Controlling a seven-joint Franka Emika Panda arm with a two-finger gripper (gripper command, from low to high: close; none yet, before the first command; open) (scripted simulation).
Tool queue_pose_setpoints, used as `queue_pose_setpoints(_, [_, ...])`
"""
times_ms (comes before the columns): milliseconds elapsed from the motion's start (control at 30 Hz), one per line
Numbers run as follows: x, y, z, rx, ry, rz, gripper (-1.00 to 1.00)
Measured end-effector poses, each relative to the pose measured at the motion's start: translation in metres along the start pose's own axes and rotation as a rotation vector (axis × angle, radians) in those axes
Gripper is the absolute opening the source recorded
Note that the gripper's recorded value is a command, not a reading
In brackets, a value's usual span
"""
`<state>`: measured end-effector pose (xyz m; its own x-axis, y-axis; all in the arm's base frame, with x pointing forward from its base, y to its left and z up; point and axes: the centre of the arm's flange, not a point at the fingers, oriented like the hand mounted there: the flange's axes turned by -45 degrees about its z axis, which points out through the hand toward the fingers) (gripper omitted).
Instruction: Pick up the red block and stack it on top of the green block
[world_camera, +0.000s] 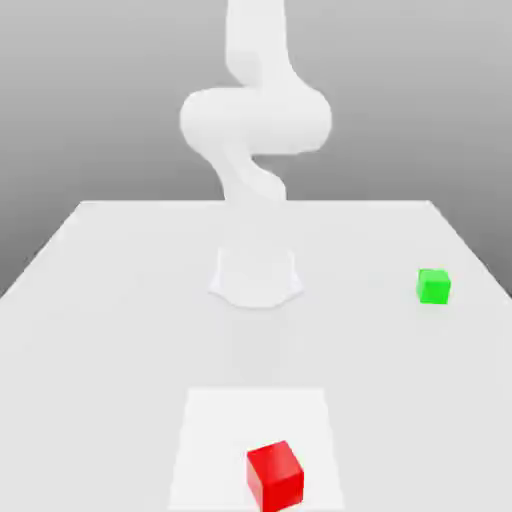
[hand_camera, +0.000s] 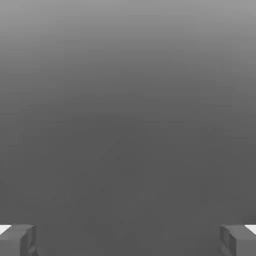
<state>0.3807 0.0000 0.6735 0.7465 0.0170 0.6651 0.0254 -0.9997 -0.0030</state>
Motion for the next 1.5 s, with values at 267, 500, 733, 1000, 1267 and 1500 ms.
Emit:
queue_pose_setpoints(267, [-0.03,-0.005,0.159,0.057,-0.234,-0.104,0.0])
queue_pose_setpoints(500, [-0.094,-0.013,0.28,0.094,-0.432,-0.198,0.0])
queue_pose_setpoints(733, [-0.187,-0.018,0.376,0.12,-0.63,-0.298,0.0])
queue_pose_setpoints(1000, [-0.275,-0.017,0.455,0.128,-0.72,-0.345,-1.0])
queue_pose_setpoints(1267, [-0.27,-0.017,0.45,0.128,-0.721,-0.346,-1.0])
queue_pose_setpoints(1500, [-0.245,-0.072,0.398,0.18,-0.715,-0.454,-1.0])
